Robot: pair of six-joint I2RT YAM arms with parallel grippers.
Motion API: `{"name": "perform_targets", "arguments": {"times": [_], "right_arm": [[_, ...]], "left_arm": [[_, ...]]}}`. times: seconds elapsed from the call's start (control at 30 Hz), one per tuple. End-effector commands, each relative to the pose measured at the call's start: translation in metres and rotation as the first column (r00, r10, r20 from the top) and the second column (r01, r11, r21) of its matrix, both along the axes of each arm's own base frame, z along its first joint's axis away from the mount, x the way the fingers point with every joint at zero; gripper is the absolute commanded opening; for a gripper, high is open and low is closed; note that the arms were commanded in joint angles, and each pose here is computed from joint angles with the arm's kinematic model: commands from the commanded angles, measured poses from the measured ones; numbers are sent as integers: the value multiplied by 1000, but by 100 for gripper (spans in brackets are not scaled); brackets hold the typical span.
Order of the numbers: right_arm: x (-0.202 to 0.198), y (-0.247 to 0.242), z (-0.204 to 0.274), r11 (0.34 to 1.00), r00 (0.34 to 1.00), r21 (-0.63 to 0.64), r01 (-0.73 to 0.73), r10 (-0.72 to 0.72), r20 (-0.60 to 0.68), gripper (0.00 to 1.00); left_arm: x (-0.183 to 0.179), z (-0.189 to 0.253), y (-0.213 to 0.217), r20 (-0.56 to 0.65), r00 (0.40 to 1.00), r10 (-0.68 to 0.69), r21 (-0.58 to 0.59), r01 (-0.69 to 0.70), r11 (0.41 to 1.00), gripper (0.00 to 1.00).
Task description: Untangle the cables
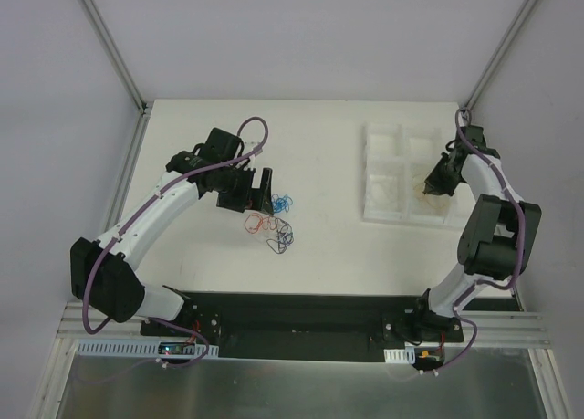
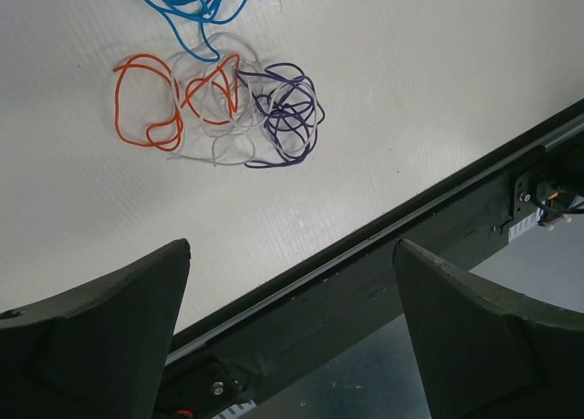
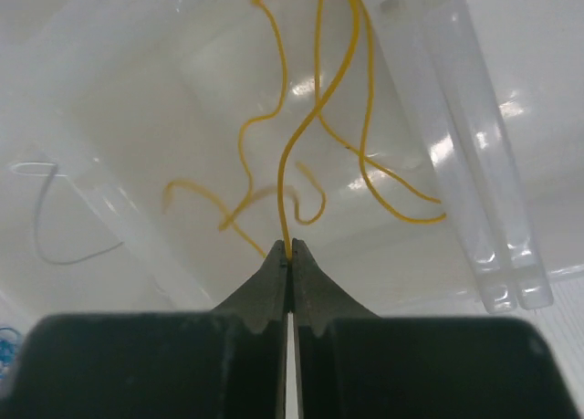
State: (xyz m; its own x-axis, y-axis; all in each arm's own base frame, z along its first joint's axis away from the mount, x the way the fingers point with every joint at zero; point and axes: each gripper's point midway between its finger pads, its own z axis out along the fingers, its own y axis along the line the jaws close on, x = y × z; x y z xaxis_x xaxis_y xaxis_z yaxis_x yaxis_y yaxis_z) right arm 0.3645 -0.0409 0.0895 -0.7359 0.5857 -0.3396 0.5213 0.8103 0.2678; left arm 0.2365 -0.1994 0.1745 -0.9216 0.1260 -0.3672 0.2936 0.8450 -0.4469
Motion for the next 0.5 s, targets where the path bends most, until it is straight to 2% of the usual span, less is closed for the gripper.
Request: {"name": "perform_targets", "arguments": {"times": [0.0,0.1,0.23,0.47], "right_arm": [[-5,-12,-12,985,989,-159,-68,45,-140,2],[-6,-7,-10,979,981,-171,-108,76,-181,12],[-5,-4,11,979,988,-174,-106,84,-130,28],[-23,4,71,974,991,-184,-131,126,-40,62]], "left_arm": [[-12,2,-4,-40,999,-23,-31,22,999,92],[-11,3,-13,-67,997,-42,-47,39,998,90],[-10,17,-21,-2,997,-73,-31,73,997,91],[-8,15,-13,14,998,-64,26,63,998,91]]}}
